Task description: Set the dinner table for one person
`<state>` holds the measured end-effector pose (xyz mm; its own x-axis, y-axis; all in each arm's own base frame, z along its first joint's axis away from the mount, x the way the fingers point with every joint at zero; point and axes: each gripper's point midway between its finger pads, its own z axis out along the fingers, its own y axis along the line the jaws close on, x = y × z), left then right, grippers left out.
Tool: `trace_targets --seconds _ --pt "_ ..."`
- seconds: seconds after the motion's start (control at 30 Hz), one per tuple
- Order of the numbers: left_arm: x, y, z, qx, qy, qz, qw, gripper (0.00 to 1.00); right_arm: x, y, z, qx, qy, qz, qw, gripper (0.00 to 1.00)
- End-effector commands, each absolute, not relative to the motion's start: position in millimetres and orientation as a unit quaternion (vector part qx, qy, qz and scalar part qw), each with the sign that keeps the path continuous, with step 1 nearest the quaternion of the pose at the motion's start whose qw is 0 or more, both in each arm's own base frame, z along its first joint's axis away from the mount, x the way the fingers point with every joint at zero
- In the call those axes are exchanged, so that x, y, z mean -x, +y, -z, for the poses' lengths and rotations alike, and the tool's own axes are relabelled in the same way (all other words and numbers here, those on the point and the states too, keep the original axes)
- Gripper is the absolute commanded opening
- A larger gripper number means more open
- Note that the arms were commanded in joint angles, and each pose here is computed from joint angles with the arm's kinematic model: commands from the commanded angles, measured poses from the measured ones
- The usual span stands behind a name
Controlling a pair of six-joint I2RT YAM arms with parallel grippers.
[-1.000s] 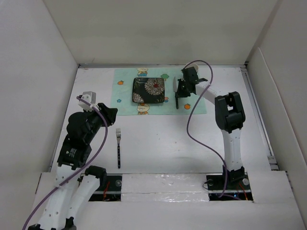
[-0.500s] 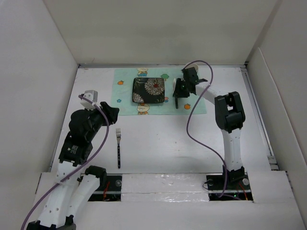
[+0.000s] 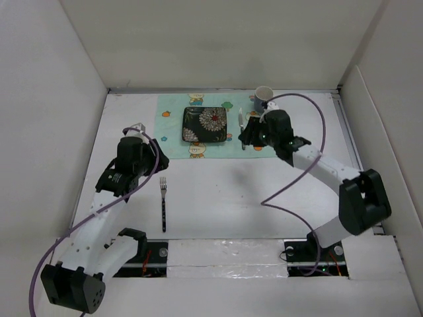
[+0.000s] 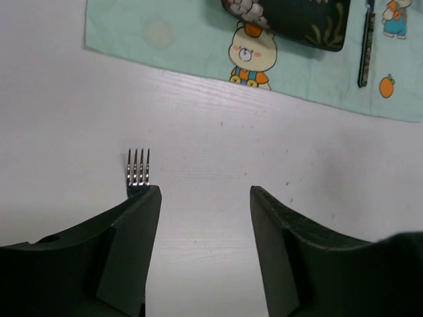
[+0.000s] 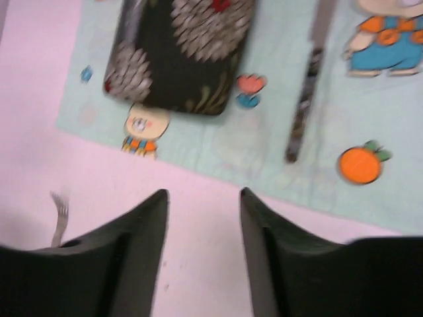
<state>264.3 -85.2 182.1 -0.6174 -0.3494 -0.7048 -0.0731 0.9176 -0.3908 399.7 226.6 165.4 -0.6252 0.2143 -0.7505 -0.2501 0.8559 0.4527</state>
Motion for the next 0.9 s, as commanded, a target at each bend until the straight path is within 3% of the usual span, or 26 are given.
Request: trace_targets --seconds 0.0,0.03,0.07,0.13,0.27,0.33,0.43,0.7,0.87 --pt "-254.0 -80.7 -192.3 0.163 0.891 0.16 0.394 0.53 -368.0 253.6 -181.3 0.022 0.825 -0.295 0.481 0.48" --pt "-250.8 -78.9 -182.1 0.173 0.899 0.15 0.372 0.57 -352.2 252.9 -165.2 0.026 0.833 -0.291 0.47 0.26" --pt "-243.0 -77.8 -172.1 0.186 0.908 0.143 0.347 0.58 -337.5 261.8 -165.6 0.035 0.83 -0.305 0.466 0.12" --pt "-233.4 -80.1 -151.8 0.195 0.924 0.136 0.298 0.59 -314.2 262.9 -174.5 0.046 0.817 -0.323 0.476 0.0" --pt "-209.2 -71.5 -107.2 0.219 0.951 0.082 0.202 0.62 -291.4 247.8 -201.7 0.052 0.791 -0.33 0.513 0.06" --pt "-200.6 -70.2 -91.5 0.219 0.96 0.066 0.164 0.62 -288.4 242.2 -210.7 0.049 0.783 -0.33 0.525 0.19" --pt "-186.5 -65.1 -69.4 0.203 0.974 0.029 0.097 0.62 -283.0 238.0 -217.0 0.048 0.776 -0.335 0.532 0.29" --pt "-174.5 -77.9 -31.7 0.186 0.982 0.028 0.013 0.58 -280.0 233.5 -220.7 0.057 0.774 -0.349 0.525 0.29" --pt "-184.4 -79.9 -27.4 0.175 0.984 0.012 0.018 0.43 -283.2 226.7 -221.4 0.053 0.772 -0.351 0.528 0.29"
